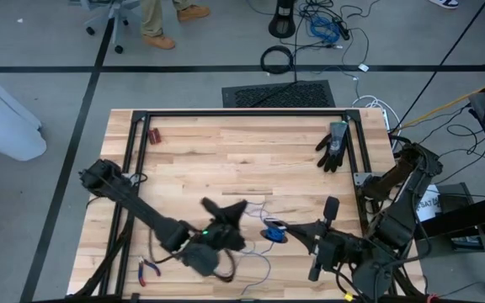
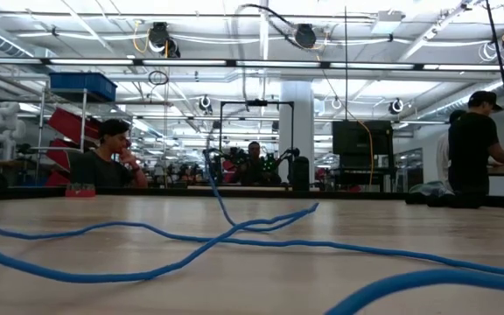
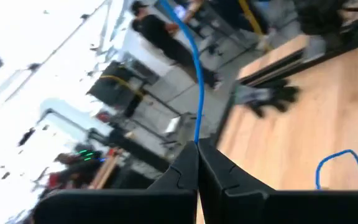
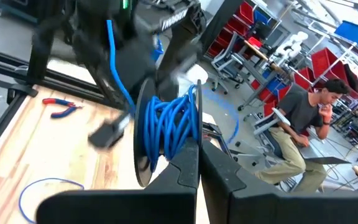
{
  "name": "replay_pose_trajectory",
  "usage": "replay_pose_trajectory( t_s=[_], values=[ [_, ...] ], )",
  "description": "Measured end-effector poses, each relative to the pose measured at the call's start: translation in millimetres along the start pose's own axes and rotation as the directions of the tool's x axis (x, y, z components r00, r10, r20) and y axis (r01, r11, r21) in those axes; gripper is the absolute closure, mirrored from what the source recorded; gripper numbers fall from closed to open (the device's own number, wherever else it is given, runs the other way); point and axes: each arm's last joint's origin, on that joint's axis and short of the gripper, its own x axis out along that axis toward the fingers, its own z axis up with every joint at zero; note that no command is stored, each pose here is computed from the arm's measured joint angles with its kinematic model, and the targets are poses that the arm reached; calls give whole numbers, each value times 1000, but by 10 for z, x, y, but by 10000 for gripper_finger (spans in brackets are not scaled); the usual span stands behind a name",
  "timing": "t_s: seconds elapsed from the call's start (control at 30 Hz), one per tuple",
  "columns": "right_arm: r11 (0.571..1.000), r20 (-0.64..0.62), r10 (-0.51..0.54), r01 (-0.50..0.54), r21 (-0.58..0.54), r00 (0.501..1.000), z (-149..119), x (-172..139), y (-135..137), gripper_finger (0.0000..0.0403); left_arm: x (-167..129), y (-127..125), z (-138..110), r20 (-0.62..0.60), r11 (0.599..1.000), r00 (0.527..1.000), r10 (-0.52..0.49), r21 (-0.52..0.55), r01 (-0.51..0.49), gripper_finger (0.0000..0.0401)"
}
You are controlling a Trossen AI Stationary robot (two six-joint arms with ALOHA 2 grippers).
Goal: Coil cords
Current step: Uncoil the blue wire from the spool
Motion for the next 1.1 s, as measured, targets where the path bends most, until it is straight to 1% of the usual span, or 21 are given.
replay_pose_trajectory(
  t_s=[0.13,0.2,0.27,0.43,0.53,0.73,0.87,1.0,1.1],
  values=[
    [1000,-7,-1,0,-18,1000,-15,2,-2,403,-324,224,64,34,1000,999,-4,-29,5,400],
    [1000,-13,-1,1,-23,1000,-28,2,-3,403,-477,354,85,49,998,999,-7,-68,10,400],
    [1000,-21,-5,4,-17,1000,-41,12,-8,403,-626,454,104,77,994,997,-28,-107,36,400],
    [1000,-43,-25,25,7,999,-70,73,-41,403,-880,559,108,131,986,989,-72,-142,91,400],
    [999,-66,-43,44,7,997,-102,128,-75,403,-962,650,111,148,980,985,-85,-166,109,400],
    [995,-129,-95,95,-2,987,-197,262,-170,403,-1050,753,131,167,966,981,-97,-223,134,400],
    [992,-156,-126,128,3,980,-232,353,-218,403,-1082,790,169,187,960,976,-109,-234,152,400],
    [988,-181,-151,150,-20,972,-277,469,-181,403,-1104,791,202,265,939,950,-164,-252,233,400],
    [984,-202,-176,171,-41,964,-318,579,-155,403,-1118,775,231,355,905,906,-229,-266,333,400]
  ],
)
